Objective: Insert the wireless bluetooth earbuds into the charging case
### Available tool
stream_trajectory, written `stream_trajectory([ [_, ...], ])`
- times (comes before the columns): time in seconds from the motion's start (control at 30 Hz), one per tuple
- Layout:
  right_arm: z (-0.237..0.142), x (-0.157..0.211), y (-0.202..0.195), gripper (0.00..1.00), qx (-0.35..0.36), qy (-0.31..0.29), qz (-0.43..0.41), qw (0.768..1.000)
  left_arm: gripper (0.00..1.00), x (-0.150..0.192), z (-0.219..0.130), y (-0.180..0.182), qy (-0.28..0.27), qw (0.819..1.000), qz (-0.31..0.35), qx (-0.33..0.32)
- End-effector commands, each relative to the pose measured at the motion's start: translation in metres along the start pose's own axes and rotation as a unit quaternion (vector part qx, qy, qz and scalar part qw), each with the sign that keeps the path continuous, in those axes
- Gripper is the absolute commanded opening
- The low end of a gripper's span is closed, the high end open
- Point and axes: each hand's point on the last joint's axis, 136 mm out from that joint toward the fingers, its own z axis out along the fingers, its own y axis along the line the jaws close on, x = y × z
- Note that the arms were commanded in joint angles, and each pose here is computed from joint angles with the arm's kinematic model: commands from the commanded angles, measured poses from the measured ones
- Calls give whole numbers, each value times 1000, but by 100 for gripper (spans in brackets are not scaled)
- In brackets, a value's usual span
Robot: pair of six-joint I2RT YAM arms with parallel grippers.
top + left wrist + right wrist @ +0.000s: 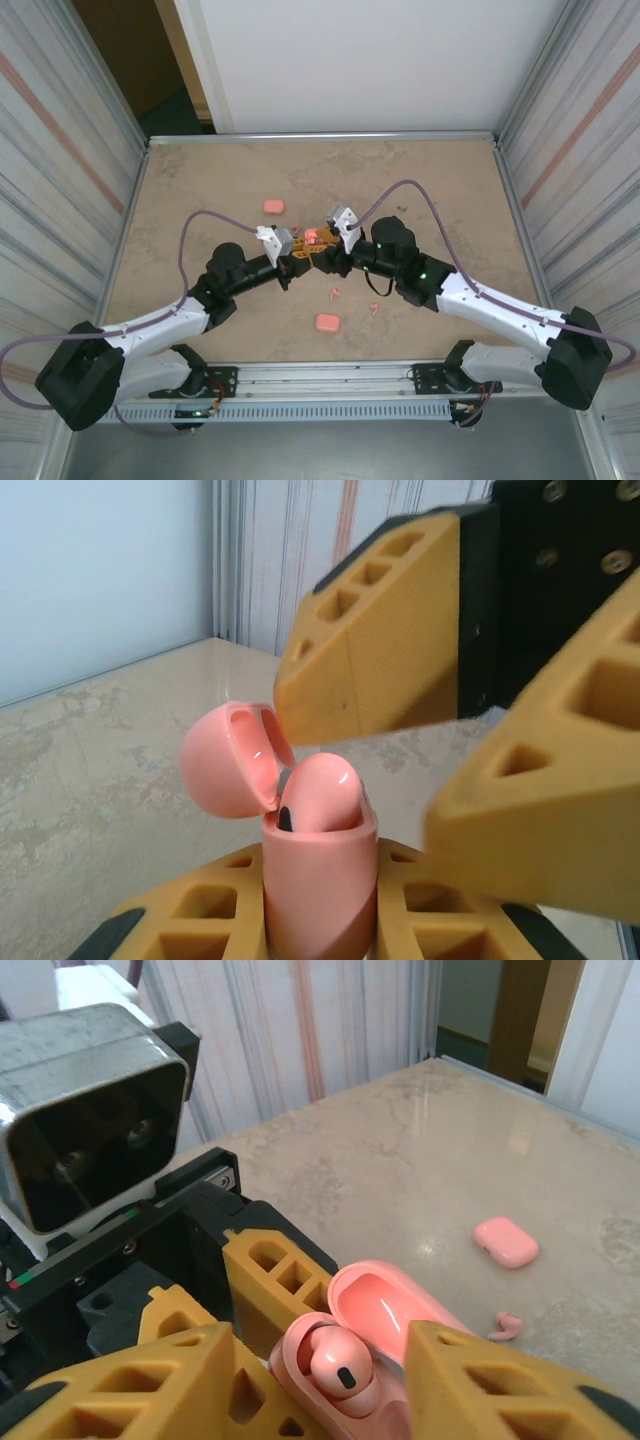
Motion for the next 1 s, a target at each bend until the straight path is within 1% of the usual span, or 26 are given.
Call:
stream_trajectory([
  [0.0, -17, -36, 2, 56, 10, -38, -14, 999, 0, -22, -4, -8, -37, 999, 19, 14],
  [0.1, -26, -44, -3, 66, 24, -49, -13, 998, 0, -24, -5, -9, -38, 999, 20, 14],
  [0.2, -34, -47, -9, 73, 39, -54, -9, 998, 0, -23, -6, -9, -37, 999, 22, 12],
  [0.33, -40, -44, -20, 78, 64, -57, 4, 996, 0, -23, -8, -7, -35, 999, 27, 4],
  [0.37, -49, -50, -21, 80, 69, -71, 6, 995, 0, -24, -8, -6, -35, 999, 28, 2],
  [0.6, -69, -53, -43, 89, 110, -105, 38, 988, 0, -29, -16, -3, -42, 998, 34, -16],
  [0.73, -78, -49, -56, 99, 129, -121, 66, 982, 0, -32, -20, -2, -46, 998, 38, -25],
  [0.97, -98, -33, -78, 99, 171, -131, 113, 970, 0, -40, -27, -3, -53, 997, 50, -35],
])
